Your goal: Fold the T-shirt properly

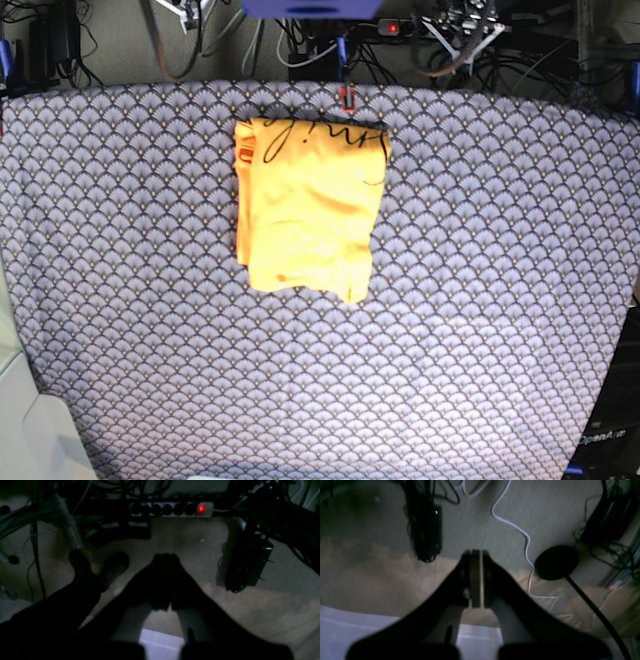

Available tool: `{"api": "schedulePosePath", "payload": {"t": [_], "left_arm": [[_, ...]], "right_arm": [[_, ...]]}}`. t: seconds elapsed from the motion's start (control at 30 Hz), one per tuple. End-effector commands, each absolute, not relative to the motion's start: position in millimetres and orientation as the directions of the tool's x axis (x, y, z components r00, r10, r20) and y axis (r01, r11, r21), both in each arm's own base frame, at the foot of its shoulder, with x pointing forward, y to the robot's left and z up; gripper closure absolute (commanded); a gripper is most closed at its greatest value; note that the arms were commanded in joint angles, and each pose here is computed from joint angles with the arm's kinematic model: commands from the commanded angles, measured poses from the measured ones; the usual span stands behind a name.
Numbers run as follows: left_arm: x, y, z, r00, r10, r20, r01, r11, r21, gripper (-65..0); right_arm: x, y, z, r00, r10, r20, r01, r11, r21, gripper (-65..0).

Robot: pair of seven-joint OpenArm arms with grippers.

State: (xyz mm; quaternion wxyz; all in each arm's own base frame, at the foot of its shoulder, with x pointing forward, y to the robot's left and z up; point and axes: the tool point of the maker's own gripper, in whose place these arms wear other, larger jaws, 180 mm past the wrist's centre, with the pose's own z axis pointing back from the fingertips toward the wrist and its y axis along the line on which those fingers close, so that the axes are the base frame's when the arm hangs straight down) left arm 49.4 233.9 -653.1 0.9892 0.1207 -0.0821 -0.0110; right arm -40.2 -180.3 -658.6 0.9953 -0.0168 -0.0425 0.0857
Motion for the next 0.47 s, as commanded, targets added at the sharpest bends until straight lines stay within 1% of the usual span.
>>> {"api": "schedulePosePath", "payload": {"t": [0.0, 0.07, 0.23, 0.33, 0.43], "left_arm": [[55.4, 242.2, -651.0, 0.985, -0.044, 0.168, -0.001, 0.966, 0.260, 0.0], [59.7, 242.1, -650.6, 0.983, -0.047, 0.175, 0.000, 0.966, 0.260, 0.0], [59.9, 242.2, -650.6, 0.984, -0.046, 0.172, 0.000, 0.966, 0.260, 0.0], [60.0, 242.6, -650.4, 0.983, -0.048, 0.176, 0.000, 0.965, 0.263, 0.0], [58.3, 243.2, -650.4, 0.983, -0.049, 0.176, 0.001, 0.964, 0.264, 0.0]], "right_arm": [[-42.9, -185.6, -657.9, 0.980, 0.182, 0.080, -0.176, 0.981, -0.077, -1.5], [-37.1, -188.5, -657.3, 0.976, 0.191, 0.102, -0.180, 0.977, -0.113, -1.5], [-32.1, -186.6, -654.7, 0.968, 0.184, 0.170, -0.166, 0.980, -0.112, -1.4], [-34.6, -194.3, -652.2, 0.973, 0.126, 0.195, -0.103, 0.986, -0.128, -1.0], [-34.8, -201.4, -651.3, 0.973, 0.120, 0.196, -0.094, 0.986, -0.139, -1.0]]}}
